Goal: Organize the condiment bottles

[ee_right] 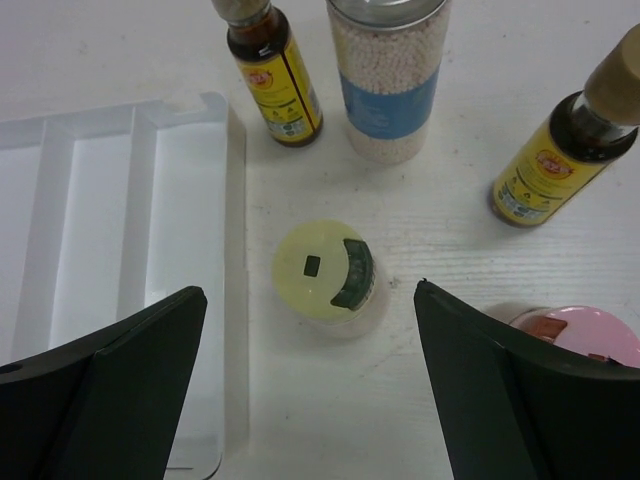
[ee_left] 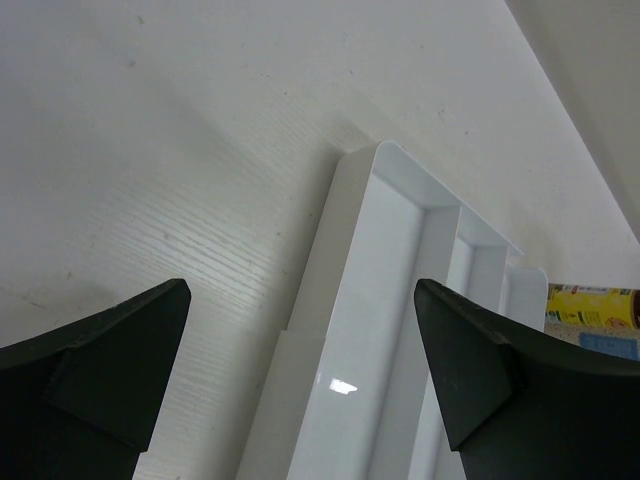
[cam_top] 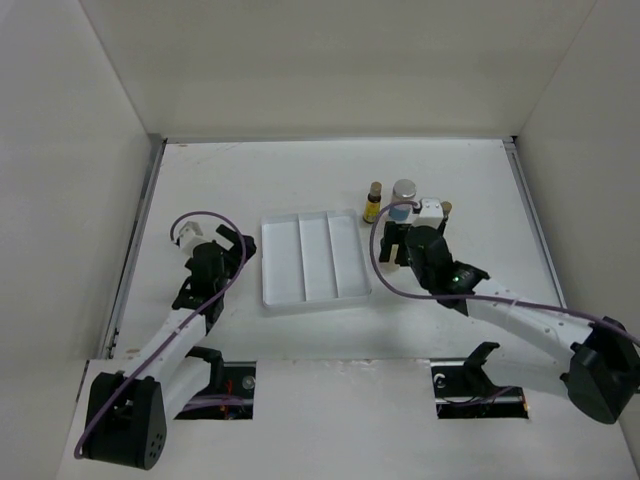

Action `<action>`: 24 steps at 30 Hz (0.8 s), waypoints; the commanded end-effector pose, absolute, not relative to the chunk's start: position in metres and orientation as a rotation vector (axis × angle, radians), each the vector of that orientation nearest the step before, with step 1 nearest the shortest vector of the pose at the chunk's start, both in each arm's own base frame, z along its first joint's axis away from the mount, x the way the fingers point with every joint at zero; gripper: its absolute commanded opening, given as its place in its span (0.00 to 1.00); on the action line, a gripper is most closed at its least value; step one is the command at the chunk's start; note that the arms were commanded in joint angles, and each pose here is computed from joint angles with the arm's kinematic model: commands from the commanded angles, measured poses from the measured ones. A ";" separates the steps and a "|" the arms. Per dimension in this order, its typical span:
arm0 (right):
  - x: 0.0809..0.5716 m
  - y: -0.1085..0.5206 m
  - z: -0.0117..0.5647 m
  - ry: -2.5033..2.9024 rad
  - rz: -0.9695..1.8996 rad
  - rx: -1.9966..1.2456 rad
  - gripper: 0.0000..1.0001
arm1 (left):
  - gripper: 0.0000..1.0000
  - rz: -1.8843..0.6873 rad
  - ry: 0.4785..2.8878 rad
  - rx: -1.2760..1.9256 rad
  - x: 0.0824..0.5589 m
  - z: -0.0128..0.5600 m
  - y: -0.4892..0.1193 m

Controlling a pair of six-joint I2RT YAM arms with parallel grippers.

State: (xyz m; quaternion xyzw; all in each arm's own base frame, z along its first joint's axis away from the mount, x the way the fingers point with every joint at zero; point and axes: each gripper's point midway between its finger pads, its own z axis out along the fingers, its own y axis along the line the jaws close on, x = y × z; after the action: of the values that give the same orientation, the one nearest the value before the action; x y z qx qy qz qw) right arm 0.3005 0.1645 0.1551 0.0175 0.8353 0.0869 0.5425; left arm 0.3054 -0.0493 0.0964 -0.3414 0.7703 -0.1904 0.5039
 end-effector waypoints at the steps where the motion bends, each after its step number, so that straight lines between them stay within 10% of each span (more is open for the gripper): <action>1: 0.311 0.177 0.168 1.974 0.241 0.014 0.92 | 1.00 -0.473 1.803 -0.798 0.312 0.113 -0.047; 8: 0.332 0.181 0.149 2.010 0.184 0.024 0.89 | 1.00 -0.476 1.799 -0.793 0.312 0.113 -0.048; 18: 0.350 0.175 0.152 1.982 0.088 0.066 0.41 | 1.00 -0.478 1.793 -0.812 0.311 0.109 -0.045; 24: 0.349 0.209 0.230 1.822 0.232 0.049 0.39 | 1.00 -0.486 1.775 -0.818 0.312 0.112 -0.045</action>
State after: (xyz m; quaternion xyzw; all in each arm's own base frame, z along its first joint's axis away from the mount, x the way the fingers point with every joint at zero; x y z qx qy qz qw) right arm 0.3341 0.1830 0.1493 -0.0023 0.8451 0.0385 0.5332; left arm 0.3075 -0.0469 0.1000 -0.3419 0.7644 -0.1915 0.5120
